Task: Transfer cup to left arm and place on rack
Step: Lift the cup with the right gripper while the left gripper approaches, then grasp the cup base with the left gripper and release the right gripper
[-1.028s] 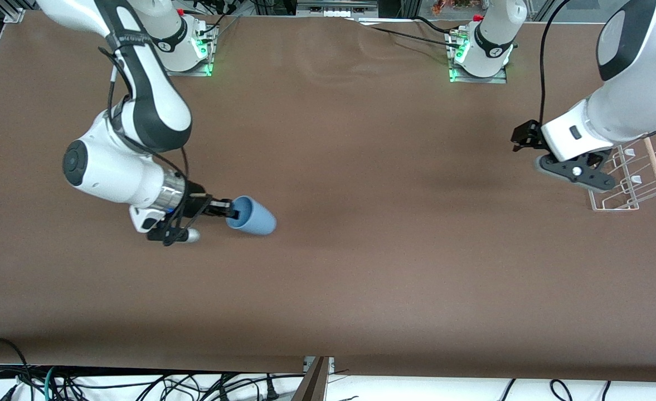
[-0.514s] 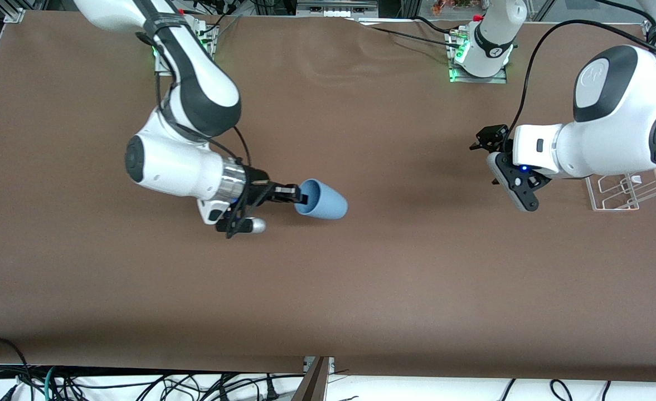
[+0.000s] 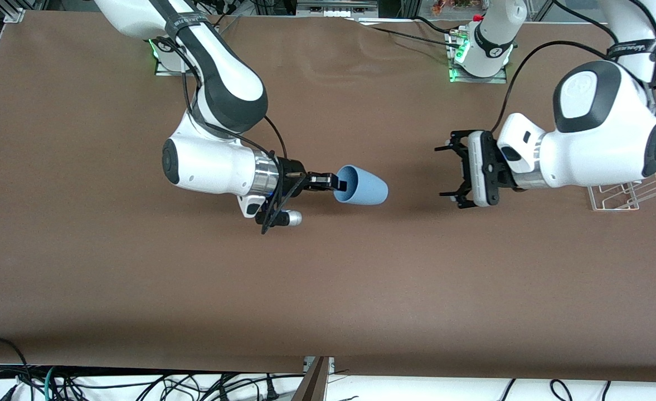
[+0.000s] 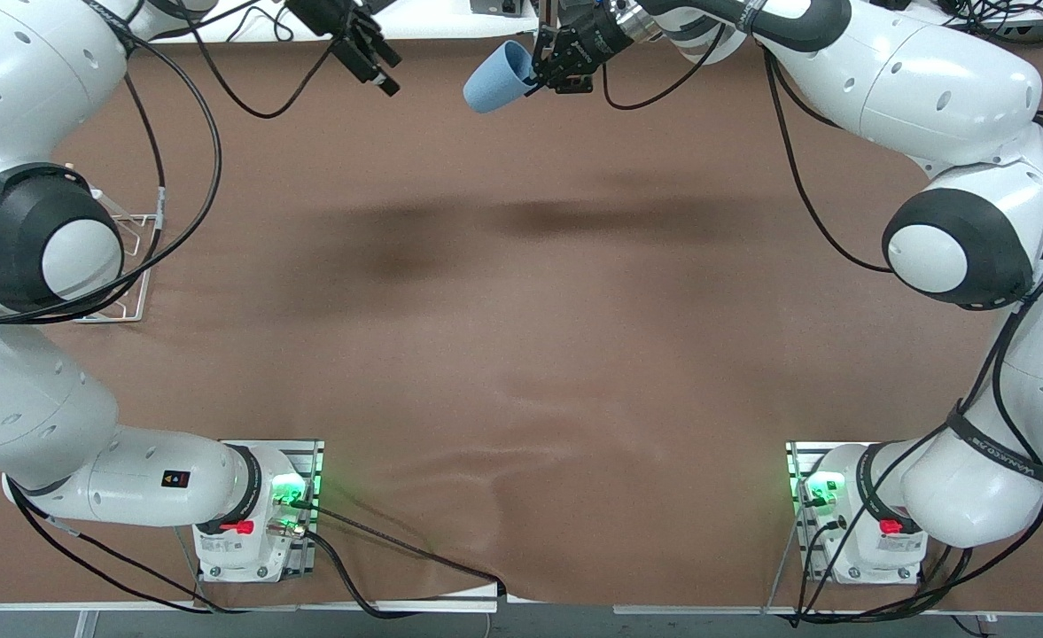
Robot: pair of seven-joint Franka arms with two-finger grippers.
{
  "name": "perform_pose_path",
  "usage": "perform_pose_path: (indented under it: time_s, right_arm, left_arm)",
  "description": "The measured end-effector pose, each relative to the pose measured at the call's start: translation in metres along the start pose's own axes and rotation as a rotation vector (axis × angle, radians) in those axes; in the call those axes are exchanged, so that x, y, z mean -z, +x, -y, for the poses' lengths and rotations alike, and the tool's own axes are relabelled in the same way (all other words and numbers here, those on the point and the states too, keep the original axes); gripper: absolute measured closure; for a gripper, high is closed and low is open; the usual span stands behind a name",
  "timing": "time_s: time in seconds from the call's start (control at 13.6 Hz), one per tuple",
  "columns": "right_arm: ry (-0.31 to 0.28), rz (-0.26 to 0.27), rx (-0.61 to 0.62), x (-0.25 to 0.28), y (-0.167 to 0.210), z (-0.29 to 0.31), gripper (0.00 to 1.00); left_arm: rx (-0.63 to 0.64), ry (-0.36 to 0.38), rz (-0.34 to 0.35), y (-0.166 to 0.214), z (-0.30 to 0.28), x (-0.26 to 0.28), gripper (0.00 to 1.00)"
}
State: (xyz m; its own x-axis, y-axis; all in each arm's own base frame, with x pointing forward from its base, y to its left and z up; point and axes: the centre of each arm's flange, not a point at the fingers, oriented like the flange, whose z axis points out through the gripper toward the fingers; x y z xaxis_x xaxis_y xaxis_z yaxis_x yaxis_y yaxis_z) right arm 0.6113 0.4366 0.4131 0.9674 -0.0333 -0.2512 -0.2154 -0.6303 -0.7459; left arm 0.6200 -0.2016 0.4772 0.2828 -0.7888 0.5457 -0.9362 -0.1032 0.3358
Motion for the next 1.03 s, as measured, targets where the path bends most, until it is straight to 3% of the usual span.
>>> perform_pose_path:
  time_s: [0.22,0.81,1.03]
  right_arm:
    - [0.06,0.021,-0.02,-0.003,-0.003,0.011,0.95]
    - [0.081,0.025,-0.015,0.001,-0.003,0.019,0.95]
    - [0.079,0.036,-0.015,0.0,-0.004,0.019,0.95]
  left_arm:
    - [-0.058,0.01,-0.102,0.025,0.007,-0.017,0.0]
    - [-0.087,-0.032,-0.093,0.044,0.003,-0.061,0.0]
    - [-0.087,-0.026,-0.093,0.043,0.007,-0.068,0.24]
